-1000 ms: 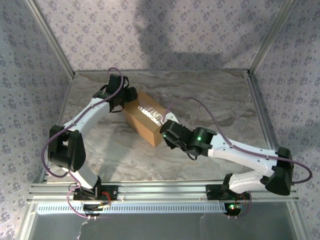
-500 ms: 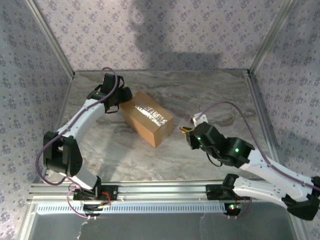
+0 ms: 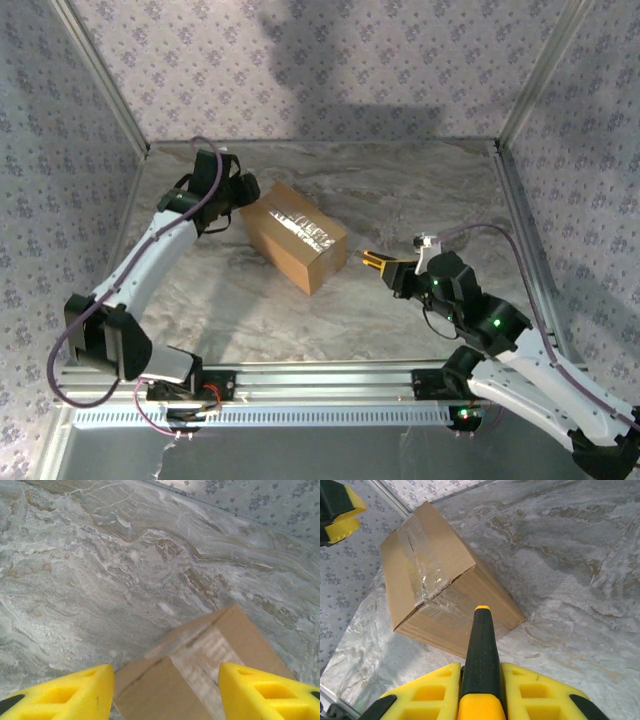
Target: Unpack the express box
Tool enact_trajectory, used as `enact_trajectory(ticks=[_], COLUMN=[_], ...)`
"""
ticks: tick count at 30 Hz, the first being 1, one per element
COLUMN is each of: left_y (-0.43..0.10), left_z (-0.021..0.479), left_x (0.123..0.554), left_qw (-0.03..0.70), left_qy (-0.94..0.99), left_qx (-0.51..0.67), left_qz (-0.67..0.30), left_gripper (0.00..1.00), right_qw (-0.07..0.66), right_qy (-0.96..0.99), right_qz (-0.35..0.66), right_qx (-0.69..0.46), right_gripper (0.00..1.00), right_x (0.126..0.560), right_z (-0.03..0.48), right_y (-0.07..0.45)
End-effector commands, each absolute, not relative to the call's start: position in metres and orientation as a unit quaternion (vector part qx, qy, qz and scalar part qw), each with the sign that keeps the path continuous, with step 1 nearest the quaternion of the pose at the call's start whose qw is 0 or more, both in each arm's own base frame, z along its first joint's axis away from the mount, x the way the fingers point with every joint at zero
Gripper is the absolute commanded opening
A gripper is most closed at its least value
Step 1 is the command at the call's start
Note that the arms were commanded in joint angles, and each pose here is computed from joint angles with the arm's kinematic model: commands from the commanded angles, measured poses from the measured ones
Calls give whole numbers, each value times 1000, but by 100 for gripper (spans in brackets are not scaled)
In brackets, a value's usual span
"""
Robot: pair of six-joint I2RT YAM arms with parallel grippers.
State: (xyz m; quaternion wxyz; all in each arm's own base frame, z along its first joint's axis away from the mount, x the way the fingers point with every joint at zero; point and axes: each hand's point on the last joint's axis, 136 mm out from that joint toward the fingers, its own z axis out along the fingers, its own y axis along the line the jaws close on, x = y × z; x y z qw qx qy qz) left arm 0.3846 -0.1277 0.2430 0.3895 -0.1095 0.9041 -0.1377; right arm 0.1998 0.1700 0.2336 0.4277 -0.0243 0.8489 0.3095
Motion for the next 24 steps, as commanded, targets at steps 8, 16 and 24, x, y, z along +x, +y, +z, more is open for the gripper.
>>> enact_trajectory(ticks=[8,16,24], left_y=[-126,-145,-188], left_z=[227,228,264], left_x=[329,302,282], left_qw=[353,325,323], left_qy=[922,930,913], left_qx=[-98,-65,-15], left_qz=[-126,-158,-248], left_gripper=[58,58,60], right_qw=[426,432,449], right_qy=[828,824,806], right_qz=[363,365,381], right_qx=[-18,-39,-56], right_gripper=[0,0,0], right_x=[197,192,192], right_z=[245,255,289], right_y=[183,183,188])
